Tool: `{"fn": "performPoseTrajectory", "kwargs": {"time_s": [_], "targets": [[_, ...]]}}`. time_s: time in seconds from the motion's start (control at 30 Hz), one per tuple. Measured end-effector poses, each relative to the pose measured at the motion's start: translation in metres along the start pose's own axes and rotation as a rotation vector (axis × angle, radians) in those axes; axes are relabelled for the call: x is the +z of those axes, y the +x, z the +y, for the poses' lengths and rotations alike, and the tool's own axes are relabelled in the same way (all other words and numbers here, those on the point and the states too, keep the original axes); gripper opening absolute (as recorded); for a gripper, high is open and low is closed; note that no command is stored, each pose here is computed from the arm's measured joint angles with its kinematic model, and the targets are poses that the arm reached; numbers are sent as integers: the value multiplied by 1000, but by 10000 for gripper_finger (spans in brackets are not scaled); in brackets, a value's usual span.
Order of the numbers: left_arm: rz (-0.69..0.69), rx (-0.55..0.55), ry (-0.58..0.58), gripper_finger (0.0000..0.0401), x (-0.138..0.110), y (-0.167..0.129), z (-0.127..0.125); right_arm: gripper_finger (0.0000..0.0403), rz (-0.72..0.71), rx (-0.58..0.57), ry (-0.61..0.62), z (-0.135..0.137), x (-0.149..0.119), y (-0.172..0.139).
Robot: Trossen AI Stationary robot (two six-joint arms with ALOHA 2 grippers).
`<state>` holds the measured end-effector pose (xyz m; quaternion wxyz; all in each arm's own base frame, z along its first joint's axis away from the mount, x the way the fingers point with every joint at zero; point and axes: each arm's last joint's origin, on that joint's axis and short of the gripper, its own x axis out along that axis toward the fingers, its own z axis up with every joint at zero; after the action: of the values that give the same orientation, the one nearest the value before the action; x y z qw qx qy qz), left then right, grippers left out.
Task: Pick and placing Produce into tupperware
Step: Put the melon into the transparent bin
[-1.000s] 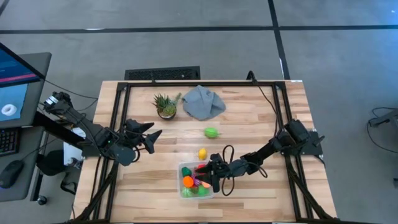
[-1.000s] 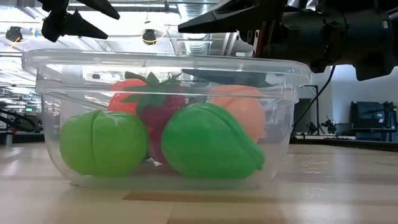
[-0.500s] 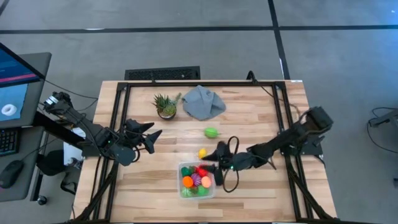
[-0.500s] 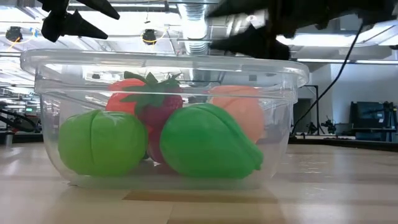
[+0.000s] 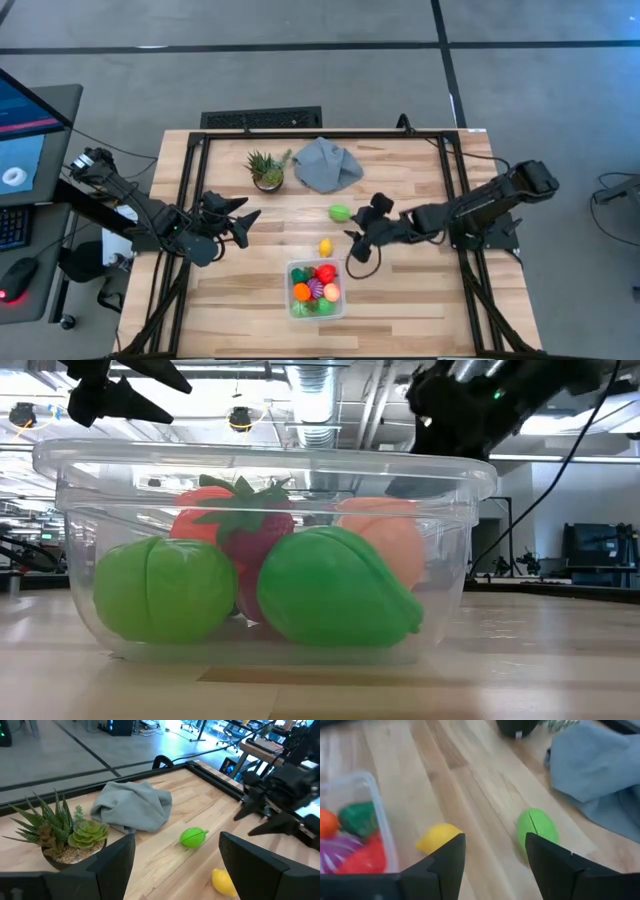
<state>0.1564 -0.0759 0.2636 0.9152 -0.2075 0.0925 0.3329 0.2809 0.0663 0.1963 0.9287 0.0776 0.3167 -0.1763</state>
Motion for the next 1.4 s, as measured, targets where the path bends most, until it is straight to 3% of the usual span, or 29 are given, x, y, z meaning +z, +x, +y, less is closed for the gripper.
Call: {"fn": "performPoseTrajectory", "kwargs": {"time_s": [0.33, 0.67, 1.07, 1.4], "targets": [[40, -14, 15, 279, -2, 0, 1, 247, 92, 49, -215, -38, 12, 19], [42, -12, -5, 279, -2, 0, 1, 269, 156, 115, -237, -72, 18, 34], [19, 2, -1, 279, -1, 0, 1, 318, 157, 160, -254, -84, 21, 37], [5, 10, -17, 279, -1, 0, 2, 322, 215, 175, -326, -78, 31, 59]]}}
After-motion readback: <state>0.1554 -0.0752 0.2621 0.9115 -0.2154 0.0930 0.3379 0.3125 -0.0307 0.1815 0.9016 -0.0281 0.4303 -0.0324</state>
